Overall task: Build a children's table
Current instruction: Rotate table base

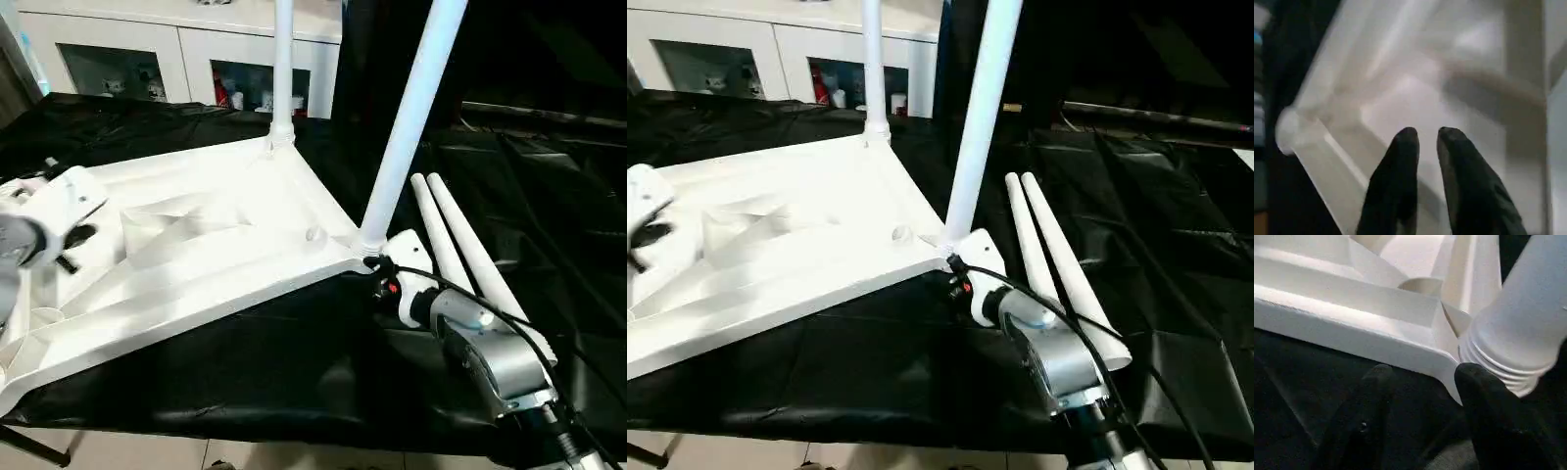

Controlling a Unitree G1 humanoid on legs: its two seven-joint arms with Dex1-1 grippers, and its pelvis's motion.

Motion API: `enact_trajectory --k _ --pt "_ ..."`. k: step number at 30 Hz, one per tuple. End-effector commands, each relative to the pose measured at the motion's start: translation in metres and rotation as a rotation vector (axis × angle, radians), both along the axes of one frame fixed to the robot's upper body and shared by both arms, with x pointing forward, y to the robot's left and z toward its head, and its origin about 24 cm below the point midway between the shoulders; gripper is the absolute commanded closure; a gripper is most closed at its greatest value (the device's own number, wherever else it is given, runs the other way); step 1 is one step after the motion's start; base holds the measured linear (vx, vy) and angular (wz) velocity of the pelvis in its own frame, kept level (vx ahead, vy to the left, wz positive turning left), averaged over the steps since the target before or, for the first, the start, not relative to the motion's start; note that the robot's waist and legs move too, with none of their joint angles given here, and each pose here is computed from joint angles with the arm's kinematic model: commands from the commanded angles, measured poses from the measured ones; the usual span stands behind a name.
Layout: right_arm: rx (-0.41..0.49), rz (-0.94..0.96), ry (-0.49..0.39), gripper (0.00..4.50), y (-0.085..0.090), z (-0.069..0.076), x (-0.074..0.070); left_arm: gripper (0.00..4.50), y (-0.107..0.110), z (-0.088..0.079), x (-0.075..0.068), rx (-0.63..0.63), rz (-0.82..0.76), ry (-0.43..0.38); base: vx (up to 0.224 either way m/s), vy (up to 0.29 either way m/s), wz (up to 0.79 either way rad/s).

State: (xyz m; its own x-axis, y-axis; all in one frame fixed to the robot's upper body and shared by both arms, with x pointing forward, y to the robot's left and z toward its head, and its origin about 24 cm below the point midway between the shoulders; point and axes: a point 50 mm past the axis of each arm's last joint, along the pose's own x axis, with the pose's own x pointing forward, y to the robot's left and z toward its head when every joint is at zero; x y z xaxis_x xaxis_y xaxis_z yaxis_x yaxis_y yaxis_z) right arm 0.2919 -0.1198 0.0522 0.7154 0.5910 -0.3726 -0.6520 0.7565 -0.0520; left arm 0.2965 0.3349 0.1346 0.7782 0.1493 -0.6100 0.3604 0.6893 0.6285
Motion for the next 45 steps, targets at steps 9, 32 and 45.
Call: enact_trajectory --k 9,32,45 --pt "-0.037 0.005 0.047 3.15 0.005 -0.014 0.002 4.49 0.011 -0.044 -0.003 0.003 0.047 0.072 0.0 0.0 0.0" --pt "0.068 -0.058 0.08 4.43 0.066 -0.025 0.057 4.5 -0.064 -0.045 -0.026 -0.493 -0.538 0.274 0.0 0.0 0.0" --pt "0.077 -0.033 0.027 4.43 0.072 -0.018 0.062 4.5 -0.087 -0.056 0.003 -0.333 -0.563 0.181 0.0 0.0 0.0"
